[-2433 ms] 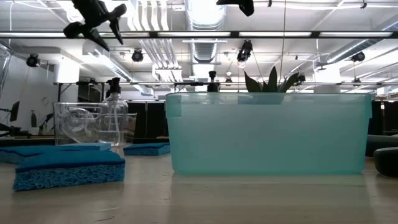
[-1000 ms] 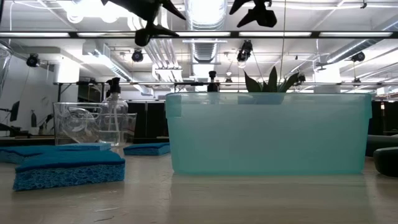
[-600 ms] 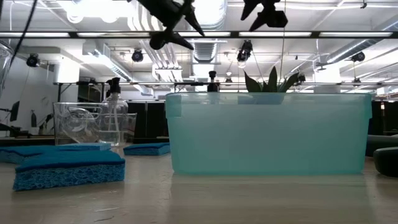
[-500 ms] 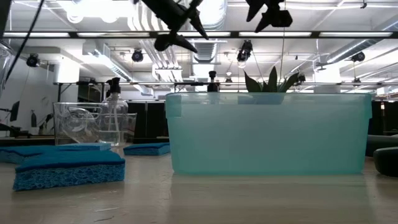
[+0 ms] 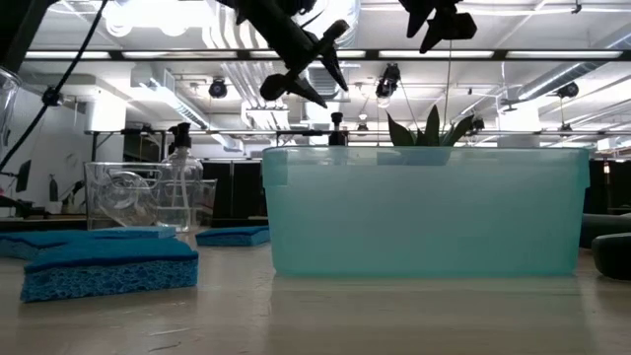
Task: Pick & Place Kitchen Sink Supplies
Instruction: Put the transparent soap dispenser into the top transparent bin
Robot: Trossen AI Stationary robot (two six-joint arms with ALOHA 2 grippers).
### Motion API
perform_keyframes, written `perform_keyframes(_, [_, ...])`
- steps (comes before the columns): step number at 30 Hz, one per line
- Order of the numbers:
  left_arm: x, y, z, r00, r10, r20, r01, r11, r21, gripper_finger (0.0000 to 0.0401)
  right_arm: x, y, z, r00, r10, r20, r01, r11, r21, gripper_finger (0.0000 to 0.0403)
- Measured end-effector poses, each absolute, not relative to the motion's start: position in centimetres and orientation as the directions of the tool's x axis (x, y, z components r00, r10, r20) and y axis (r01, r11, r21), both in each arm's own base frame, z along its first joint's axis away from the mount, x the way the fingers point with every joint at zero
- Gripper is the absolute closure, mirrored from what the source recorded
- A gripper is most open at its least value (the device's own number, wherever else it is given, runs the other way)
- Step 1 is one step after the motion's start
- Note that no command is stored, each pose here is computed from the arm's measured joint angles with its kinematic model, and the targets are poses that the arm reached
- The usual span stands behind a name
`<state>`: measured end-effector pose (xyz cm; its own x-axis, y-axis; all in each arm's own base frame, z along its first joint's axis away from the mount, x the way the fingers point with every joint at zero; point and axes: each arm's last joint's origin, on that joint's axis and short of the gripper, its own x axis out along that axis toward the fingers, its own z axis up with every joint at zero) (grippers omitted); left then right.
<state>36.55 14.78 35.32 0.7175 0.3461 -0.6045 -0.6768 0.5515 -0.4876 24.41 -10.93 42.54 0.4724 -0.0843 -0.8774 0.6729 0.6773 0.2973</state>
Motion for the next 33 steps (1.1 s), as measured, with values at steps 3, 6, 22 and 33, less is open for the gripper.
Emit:
perform_keyframes(3, [37.0, 14.9, 34.4, 0.696, 0.346, -0.629, -0.693, 0.554, -0.462, 0.0176, 24.4, -10.9, 42.5, 0.471, -0.087, -0.878, 0.672, 0.68, 0.293, 0.0209])
perform_keyframes(6, [37.4, 15.0, 33.6, 0.679, 0.34, -0.65, -0.704, 0.552, -0.446, 0.0176, 24.4, -10.9, 42.5, 0.471, -0.087, -0.878, 0.671, 0.681, 0.292, 0.0209])
perform_keyframes(22, [37.7, 14.9, 32.7, 0.647, 0.338, -0.684, -0.714, 0.582, -0.388, 0.0178, 24.5, -11.1, 42.6, 0.478, -0.111, -0.871, 0.657, 0.704, 0.27, 0.0209])
perform_keyframes(33, [37.5, 15.2, 32.0, 0.627, 0.352, -0.695, -0.729, 0.579, -0.364, 0.025, 24.5, -11.2, 42.6, 0.473, -0.136, -0.871, 0.664, 0.704, 0.25, 0.0209])
